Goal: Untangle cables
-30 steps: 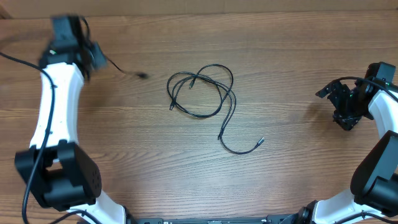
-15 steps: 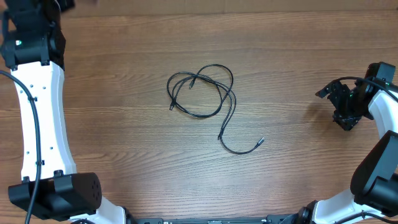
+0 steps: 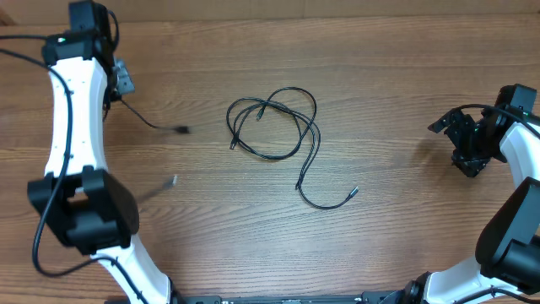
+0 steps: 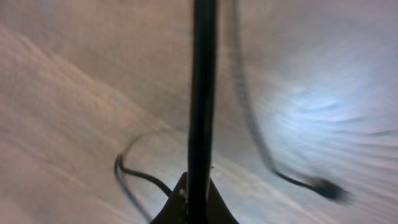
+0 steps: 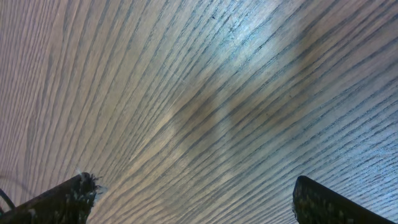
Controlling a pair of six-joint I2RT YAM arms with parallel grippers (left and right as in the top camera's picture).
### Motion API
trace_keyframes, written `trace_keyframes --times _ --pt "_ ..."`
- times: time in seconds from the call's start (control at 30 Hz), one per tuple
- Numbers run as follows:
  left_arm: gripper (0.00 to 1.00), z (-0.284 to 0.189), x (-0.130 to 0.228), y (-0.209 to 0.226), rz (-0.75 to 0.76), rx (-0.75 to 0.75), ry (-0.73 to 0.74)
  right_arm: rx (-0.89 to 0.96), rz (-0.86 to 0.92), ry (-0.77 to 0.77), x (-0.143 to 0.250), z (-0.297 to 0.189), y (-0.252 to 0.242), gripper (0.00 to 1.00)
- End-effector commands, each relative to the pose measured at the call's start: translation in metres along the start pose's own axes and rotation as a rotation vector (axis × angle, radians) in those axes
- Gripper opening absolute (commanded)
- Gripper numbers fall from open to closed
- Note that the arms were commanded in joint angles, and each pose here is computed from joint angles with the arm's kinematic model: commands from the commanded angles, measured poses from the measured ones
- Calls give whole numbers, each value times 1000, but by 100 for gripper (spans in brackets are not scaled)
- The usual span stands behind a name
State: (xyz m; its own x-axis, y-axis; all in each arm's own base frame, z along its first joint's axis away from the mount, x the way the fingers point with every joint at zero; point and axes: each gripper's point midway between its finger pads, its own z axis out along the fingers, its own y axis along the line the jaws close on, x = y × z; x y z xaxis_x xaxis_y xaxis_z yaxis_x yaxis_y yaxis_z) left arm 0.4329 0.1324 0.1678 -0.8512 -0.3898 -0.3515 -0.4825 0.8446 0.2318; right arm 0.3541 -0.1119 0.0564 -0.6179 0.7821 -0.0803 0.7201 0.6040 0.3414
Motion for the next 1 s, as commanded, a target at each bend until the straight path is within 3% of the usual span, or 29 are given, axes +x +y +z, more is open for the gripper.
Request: trace_keyframes --times 0.0,0.13,0.27,0.4,0.57,0.67,0.73,0.83,0.9,0.97 --pt "6 26 5 22 19 -125 52 -14 -7 -43 -10 -10 7 100" --pt "17 41 7 31 1 -136 82 -14 -7 -43 -10 -10 7 100" --pt "15 46 5 44 -40 -134 90 -14 -7 -43 -10 -10 7 100" --pt "23 52 9 59 -97 -116 118 -14 -7 -43 -10 -10 7 100" --pt "65 47 14 0 13 353 172 -14 -7 -43 -10 -10 7 100" --pt "70 27 16 -40 80 600 169 -14 -7 -43 -10 -10 7 100" --pt "66 16 19 -59 111 678 168 -14 -7 -43 -10 -10 7 100" --pt "37 4 27 -90 173 712 175 -14 -7 -43 -10 -10 7 100" --pt "11 -3 33 -107 207 721 182 -14 -7 -43 -10 -10 7 100" --pt "4 -10 40 -123 221 728 194 -14 -7 -43 -10 -10 7 100"
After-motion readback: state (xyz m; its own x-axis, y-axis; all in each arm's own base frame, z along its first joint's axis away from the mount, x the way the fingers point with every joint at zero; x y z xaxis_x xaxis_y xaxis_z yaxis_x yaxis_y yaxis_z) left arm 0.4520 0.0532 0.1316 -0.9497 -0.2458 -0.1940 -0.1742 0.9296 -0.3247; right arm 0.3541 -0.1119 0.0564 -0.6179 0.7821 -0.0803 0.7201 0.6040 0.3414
